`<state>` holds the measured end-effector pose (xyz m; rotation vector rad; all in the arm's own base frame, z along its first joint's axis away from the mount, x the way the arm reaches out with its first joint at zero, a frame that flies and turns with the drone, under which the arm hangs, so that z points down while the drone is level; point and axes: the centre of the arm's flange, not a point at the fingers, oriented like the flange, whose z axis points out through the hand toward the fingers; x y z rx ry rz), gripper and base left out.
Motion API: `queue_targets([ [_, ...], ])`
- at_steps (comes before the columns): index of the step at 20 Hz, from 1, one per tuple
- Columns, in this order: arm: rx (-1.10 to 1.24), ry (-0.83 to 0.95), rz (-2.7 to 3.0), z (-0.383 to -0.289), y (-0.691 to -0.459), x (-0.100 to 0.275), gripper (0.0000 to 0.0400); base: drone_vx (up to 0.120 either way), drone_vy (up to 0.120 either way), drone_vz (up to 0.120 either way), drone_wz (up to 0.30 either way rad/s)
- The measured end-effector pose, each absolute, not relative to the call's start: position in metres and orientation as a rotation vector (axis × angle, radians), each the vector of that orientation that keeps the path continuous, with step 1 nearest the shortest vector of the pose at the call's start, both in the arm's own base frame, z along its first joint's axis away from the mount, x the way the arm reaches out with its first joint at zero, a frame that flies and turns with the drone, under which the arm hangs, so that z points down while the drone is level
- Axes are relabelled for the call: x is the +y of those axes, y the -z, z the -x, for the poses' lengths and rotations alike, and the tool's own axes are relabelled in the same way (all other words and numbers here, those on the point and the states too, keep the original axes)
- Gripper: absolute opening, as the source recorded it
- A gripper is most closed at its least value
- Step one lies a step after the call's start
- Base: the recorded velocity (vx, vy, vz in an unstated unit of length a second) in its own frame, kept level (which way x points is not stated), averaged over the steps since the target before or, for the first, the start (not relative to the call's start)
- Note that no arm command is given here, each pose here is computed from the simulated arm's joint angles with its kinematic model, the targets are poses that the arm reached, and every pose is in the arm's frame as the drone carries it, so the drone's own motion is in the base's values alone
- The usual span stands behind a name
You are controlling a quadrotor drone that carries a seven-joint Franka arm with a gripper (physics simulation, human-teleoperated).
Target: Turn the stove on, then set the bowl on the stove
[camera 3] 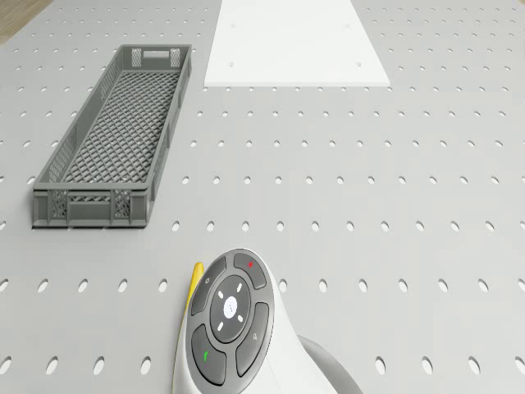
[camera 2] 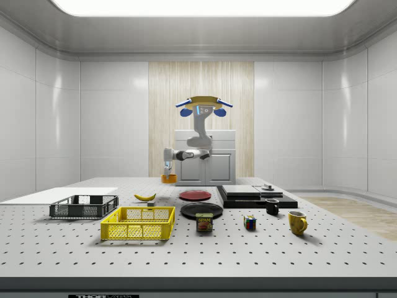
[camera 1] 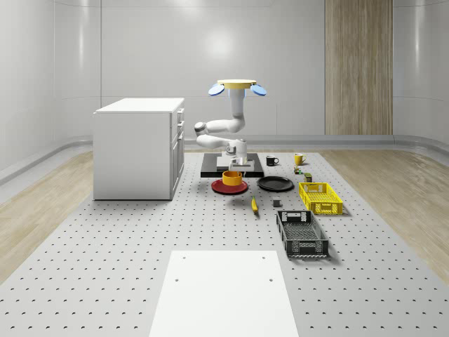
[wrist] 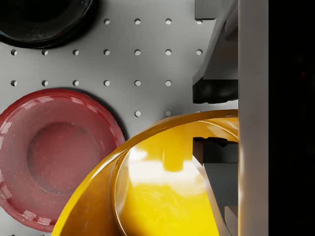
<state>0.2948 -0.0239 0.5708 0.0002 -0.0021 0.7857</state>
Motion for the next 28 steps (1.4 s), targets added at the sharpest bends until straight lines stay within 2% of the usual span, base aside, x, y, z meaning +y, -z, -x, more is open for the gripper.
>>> queue_targets([
  [7, -0.002, -0.786, 0.000, -0.2948, -0.5708, -0.0239, 0.0100, -0.120, 0.034, 0.000, 0.000],
  [28, -0.002, -0.786, 0.000, -0.2948, -0.5708, -0.0239, 0.0100, -0.120, 0.000, 0.000, 0.000],
])
